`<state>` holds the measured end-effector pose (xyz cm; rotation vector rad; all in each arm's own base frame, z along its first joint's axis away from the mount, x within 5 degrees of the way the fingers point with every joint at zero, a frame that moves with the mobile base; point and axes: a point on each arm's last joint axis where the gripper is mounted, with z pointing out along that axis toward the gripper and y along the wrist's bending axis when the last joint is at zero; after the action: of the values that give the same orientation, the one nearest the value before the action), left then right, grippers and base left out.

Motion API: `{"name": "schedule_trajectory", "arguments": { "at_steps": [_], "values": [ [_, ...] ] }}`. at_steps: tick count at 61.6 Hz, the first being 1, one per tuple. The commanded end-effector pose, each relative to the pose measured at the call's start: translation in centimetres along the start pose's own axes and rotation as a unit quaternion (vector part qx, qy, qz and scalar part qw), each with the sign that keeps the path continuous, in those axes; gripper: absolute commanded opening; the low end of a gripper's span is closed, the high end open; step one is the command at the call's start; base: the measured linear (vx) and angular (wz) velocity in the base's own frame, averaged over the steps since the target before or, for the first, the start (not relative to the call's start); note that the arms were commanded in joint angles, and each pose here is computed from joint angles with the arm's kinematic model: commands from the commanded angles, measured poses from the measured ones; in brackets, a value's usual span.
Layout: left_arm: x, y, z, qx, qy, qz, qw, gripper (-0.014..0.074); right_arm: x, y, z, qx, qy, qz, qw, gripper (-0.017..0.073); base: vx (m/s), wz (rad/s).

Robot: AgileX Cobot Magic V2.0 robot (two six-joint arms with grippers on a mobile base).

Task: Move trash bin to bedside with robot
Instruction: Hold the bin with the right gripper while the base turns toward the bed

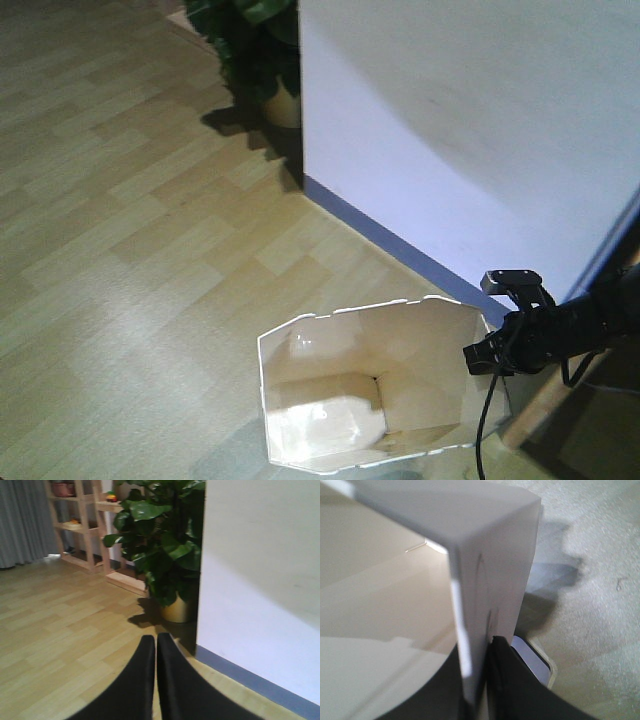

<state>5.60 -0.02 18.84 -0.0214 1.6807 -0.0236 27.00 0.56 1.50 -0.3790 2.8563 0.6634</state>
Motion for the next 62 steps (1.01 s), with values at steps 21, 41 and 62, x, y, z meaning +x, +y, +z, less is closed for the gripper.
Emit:
{"name": "schedule_trajectory", "arguments": {
  "at_steps": [21,41,62],
  "values": [
    [-0.14,-0.02,0.01,0.003,-0.036,-0.007,0.999,-0.0006,-1.73,2.24,-1.84,-0.094,-0.054,-0.001,0.994,-0.0003,0.11,0.54],
    [-0.14,-0.02,0.01,0.003,-0.036,-0.007,0.999,-0.0006,-1.73,2.24,-1.84,-0.094,-0.054,-0.001,0.994,-0.0003,0.12,0.68],
    [-0.14,-0.02,0.01,0.003,-0.036,-0.007,0.999,-0.0006,-1.73,2.24,-1.84,-0.094,-0.054,-0.001,0.994,-0.0003,0.09,0.62]
  ]
}}
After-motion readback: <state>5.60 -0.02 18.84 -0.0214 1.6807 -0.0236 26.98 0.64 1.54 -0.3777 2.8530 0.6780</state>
